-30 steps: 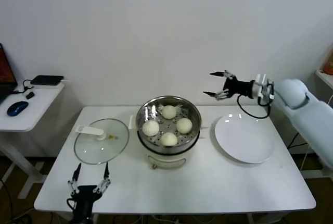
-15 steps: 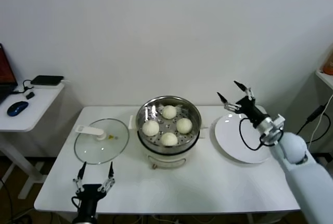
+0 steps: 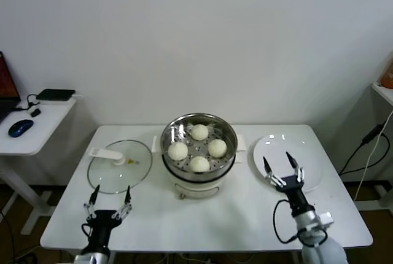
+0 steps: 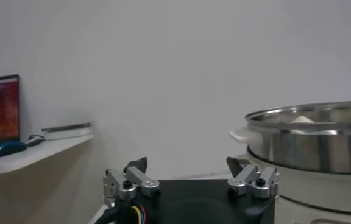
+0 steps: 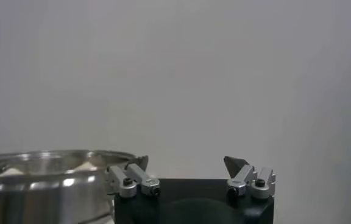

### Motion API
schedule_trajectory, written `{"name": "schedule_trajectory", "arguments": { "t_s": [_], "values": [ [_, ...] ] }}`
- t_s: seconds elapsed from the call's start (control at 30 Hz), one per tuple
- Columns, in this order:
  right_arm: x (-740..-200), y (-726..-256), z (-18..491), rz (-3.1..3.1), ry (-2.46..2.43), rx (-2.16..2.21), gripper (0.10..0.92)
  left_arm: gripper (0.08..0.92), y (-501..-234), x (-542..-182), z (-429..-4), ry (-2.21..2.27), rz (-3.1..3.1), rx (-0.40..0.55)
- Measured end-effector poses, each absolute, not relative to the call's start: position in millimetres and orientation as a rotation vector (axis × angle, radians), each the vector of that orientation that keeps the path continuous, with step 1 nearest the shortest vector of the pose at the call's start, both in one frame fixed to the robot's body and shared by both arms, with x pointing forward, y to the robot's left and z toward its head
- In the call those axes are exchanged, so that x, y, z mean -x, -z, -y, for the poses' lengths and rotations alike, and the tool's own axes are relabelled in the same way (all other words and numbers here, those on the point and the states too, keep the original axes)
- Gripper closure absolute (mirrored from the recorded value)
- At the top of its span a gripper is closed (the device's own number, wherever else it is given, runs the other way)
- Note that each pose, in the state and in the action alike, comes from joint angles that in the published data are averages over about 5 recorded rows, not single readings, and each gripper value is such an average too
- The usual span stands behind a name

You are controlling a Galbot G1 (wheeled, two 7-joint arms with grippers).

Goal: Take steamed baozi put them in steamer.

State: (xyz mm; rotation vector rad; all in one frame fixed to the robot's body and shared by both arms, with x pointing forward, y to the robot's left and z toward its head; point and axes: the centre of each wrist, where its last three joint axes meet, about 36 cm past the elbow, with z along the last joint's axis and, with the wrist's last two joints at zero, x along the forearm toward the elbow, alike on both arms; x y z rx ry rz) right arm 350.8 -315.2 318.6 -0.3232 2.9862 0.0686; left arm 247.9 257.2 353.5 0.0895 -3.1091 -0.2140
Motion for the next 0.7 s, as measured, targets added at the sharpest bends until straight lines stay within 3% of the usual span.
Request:
{"name": "schedule_trajectory", "arguments": {
  "t_s": [0.3,0.7],
  "values": [
    [-295,-298,296,-3.041,-0.192,0.256,0.200,0.177,-355,-255,-263,0.204,3.109,-0.052],
    [-276,-294,298,-3.074,-0.248,0.237,0.200,0.177,-353,-252,-269,0.198,3.095,-0.034]
  ]
}}
